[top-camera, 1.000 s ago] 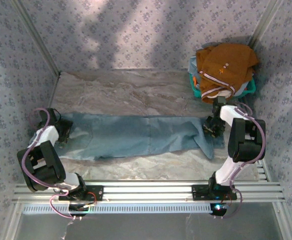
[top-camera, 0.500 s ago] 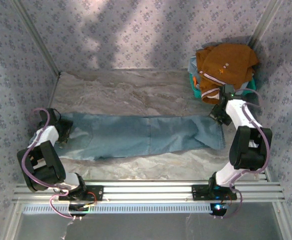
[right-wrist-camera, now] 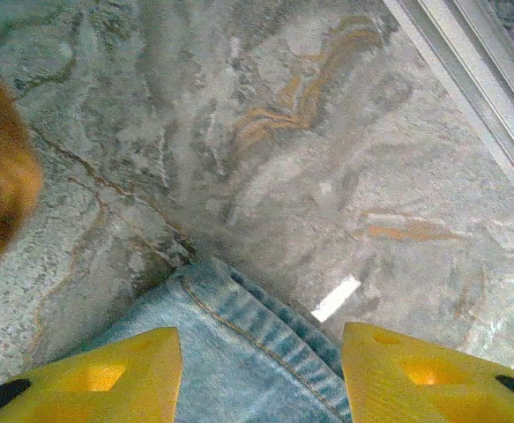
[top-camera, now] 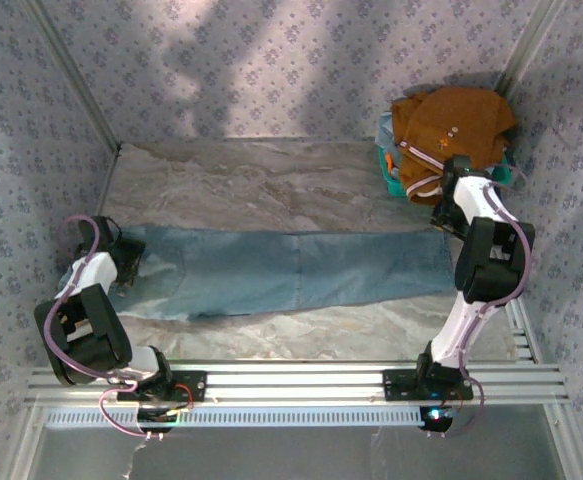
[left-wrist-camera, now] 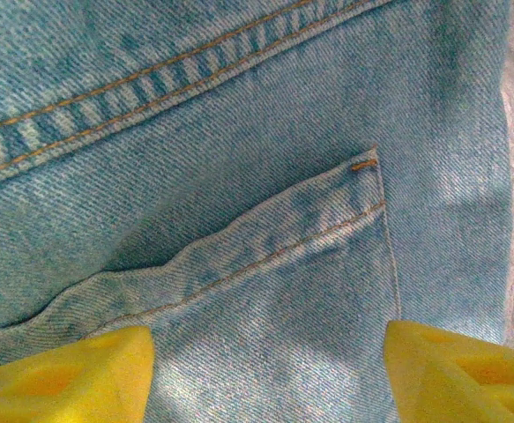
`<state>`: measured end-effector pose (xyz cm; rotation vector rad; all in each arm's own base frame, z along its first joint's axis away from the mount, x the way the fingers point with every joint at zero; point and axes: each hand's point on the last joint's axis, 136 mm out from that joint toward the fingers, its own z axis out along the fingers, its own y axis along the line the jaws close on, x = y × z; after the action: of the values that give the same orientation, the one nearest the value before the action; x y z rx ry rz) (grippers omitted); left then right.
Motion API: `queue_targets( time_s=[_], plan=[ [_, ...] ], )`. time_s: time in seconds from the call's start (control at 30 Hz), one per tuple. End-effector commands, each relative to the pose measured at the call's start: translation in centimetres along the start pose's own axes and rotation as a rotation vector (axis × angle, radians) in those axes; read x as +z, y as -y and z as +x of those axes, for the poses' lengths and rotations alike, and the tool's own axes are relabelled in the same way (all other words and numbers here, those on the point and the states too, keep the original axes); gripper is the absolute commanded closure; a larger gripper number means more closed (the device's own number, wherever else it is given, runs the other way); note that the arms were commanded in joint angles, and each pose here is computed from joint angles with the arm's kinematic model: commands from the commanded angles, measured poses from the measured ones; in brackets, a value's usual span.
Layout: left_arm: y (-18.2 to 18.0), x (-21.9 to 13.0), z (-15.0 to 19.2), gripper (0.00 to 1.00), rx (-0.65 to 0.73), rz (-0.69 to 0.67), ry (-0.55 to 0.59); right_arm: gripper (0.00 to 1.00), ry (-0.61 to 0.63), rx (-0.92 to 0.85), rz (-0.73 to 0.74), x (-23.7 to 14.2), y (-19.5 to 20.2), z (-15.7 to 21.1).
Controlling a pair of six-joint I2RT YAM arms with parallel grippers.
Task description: Fold and stack the trousers
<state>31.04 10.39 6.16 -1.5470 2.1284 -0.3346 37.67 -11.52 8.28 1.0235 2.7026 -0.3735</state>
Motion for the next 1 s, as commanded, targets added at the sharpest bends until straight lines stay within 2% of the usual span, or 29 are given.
queue_targets(
  time_s=[0.0, 0.13, 0.23, 0.33, 0.4, 0.43, 0.53, 0.7, 0.83, 0.97],
  plan=[
    [0.9, -1.1, 0.0, 0.30, 0.045, 0.023, 0.011, 0.45, 0.068, 0.003, 0.018, -3.1, 1.1, -0.2],
    [3.5, -2.6, 0.9, 0.28, 0.128, 0.064, 0.016, 0.44, 0.115, -0.109, -0.122, -7.1, -3.1, 3.8],
    [5.9, -3.9, 2.6, 0.26, 0.198, 0.108, 0.005, 0.48, 0.028, -0.222, -0.278, -8.0, -8.3, 9.8],
    [8.2, -4.8, 4.7, 0.26, 0.291, 0.135, 0.000, 0.52, -0.086, -0.315, -0.354, -7.0, -11.7, 15.0],
    [9.4, -4.4, 6.0, 0.25, 0.339, 0.147, -0.012, 0.53, -0.119, -0.333, -0.380, -6.2, -12.8, 16.1],
    [9.7, -3.8, 6.5, 0.25, 0.350, 0.139, -0.023, 0.54, -0.149, -0.331, -0.337, -4.6, -11.9, 16.7],
    [9.9, -1.2, 7.5, 0.26, 0.361, 0.125, -0.045, 0.51, -0.166, -0.292, -0.283, -2.0, -10.5, 15.3],
    [7.7, 2.9, 8.0, 0.26, 0.349, 0.051, -0.065, 0.40, -0.176, -0.221, -0.206, 0.8, -8.2, 11.7],
    [4.9, 3.7, 6.9, 0.26, 0.280, -0.007, -0.061, 0.37, -0.233, -0.178, -0.090, 3.1, -5.5, 11.0],
    [3.1, 3.4, 5.3, 0.26, 0.244, -0.018, -0.047, 0.38, -0.247, -0.095, -0.084, 4.4, -3.3, 10.5]
  ],
)
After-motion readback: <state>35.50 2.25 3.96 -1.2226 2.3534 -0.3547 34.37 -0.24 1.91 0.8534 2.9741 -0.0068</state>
